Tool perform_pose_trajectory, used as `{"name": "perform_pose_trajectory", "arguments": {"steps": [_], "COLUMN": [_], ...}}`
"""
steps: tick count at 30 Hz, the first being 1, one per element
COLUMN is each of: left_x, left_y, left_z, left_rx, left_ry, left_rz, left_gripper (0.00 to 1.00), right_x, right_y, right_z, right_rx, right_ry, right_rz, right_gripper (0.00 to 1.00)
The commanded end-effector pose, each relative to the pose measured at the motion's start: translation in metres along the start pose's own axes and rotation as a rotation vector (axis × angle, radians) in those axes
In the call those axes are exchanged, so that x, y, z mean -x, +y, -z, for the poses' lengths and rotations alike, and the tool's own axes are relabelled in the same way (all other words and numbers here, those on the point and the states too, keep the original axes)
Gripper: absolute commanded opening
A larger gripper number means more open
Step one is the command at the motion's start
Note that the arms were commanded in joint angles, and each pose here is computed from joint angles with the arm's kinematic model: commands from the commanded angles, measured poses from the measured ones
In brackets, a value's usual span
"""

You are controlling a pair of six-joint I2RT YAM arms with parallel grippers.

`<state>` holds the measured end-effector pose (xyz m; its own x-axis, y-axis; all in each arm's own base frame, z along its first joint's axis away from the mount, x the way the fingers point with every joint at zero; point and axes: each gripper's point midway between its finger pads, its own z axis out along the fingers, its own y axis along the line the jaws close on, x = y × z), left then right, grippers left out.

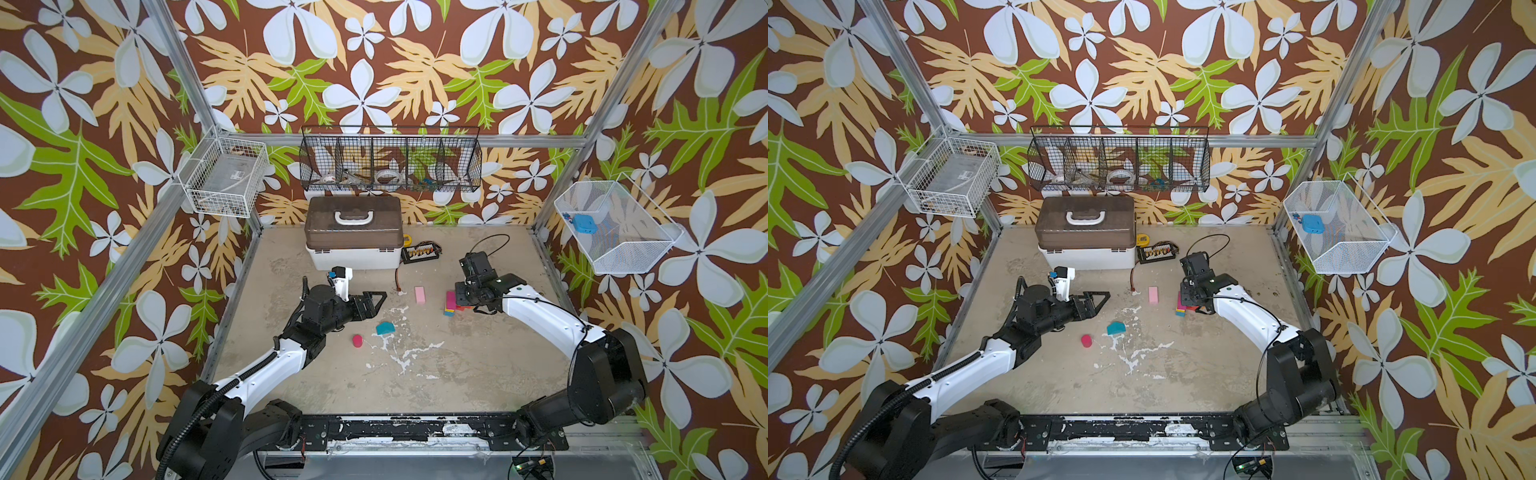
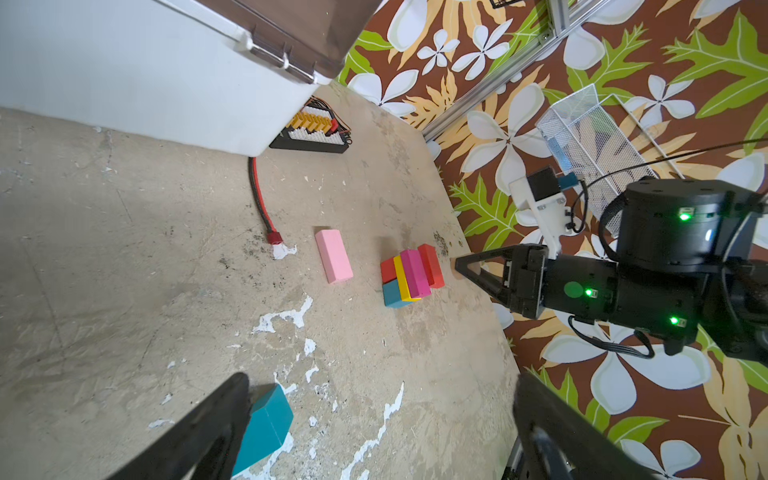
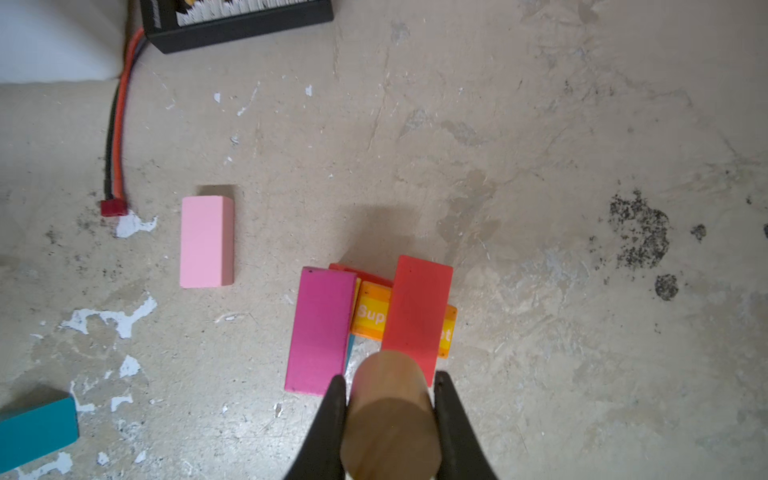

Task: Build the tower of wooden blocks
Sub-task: 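Lift the wooden cylinder toward the stack while the left arm reaches forward, then lower the wooden cylinder beside the red block and open the right gripper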

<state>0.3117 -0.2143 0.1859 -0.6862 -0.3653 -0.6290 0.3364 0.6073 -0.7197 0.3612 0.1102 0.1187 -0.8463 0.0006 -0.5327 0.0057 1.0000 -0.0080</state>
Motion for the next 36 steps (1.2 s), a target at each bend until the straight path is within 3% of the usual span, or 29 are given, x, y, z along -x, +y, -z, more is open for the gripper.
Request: {"name": "perform_pose_trajectory", "arguments": {"steps": [1,36], "left_x": [0.000,-0.002], "left_y": [-0.007,0.003], "left_z": [-0.003,-0.007], "left_rx": [-0.031,0.019], "left_ry": [0.012,0.023], "left_rz": [-0.016,-0.011], "left_gripper": [1.00,1.00], "right_x": [0.001,0.007], "right_y": [-0.001,-0.016], "right_z": [-0.003,-0.022], "right_rx": [-0.003,-0.015], "right_ry": [-0.003,0.033], "right_rz": [0.002,-0.042], "right_gripper": [0.07,0.10]}}
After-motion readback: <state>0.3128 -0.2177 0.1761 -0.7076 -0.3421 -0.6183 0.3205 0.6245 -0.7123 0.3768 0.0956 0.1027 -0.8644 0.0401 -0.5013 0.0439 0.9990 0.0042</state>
